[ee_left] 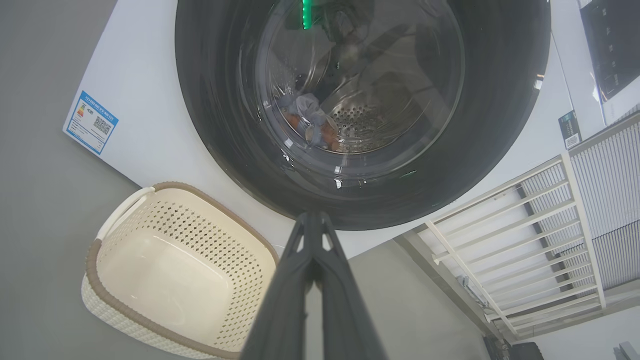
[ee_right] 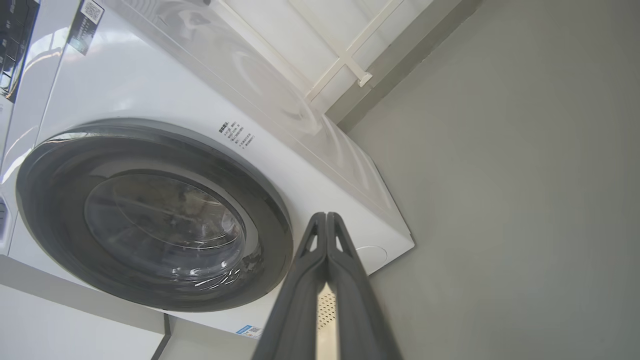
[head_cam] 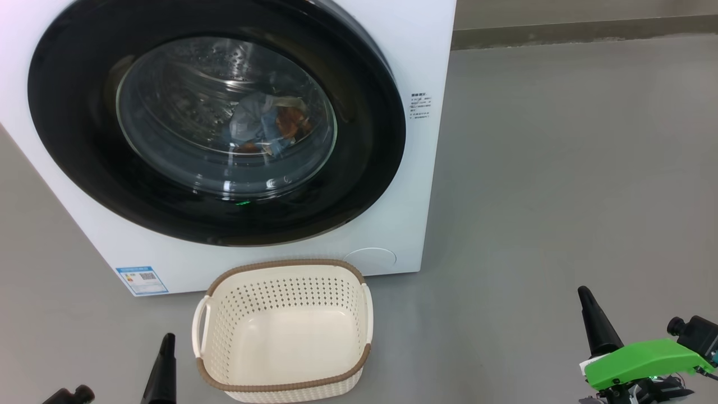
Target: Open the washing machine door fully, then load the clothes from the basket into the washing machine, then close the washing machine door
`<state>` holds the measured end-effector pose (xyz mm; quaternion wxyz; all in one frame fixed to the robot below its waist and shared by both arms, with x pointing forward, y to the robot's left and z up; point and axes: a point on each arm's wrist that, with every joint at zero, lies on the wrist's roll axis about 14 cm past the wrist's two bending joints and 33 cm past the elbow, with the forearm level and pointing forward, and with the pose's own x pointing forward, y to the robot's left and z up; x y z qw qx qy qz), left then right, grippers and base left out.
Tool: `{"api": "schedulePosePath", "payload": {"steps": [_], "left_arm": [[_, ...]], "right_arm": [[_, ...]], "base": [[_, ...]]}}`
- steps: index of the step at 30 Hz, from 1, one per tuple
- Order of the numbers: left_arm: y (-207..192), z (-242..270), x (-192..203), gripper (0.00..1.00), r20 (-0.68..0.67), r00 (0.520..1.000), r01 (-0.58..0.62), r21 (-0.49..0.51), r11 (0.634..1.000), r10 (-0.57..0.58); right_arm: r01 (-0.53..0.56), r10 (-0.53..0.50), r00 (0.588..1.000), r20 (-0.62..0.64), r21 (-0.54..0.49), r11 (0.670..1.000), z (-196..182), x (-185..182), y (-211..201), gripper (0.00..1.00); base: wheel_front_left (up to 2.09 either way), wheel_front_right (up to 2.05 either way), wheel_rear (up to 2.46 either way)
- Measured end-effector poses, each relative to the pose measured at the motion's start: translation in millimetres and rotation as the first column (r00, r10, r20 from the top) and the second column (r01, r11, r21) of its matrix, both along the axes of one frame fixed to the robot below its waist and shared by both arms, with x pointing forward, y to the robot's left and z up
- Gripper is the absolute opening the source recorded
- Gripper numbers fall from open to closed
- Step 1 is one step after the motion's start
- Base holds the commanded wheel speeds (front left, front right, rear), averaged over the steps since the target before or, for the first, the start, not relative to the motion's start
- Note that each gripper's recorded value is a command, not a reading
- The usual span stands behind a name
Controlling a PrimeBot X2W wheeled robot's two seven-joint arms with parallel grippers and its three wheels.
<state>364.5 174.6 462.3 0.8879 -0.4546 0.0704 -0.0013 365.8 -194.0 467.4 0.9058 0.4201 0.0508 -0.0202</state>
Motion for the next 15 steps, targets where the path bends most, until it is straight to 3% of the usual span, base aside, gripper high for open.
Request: {"api": "schedulePosePath", "payload": {"steps": [15], "left_arm": [[3.4, 1.2, 2.1, 0.00, -0.017, 0.999, -0.033, -0.133, 0.991, 0.031]], "right_arm": [[0.030, -0.029, 1.000, -0.010, 0.147, 0.989, 1.0, 2.3, -3.0, 0.00]], "base": [[0.00, 0.00, 0.00]]}}
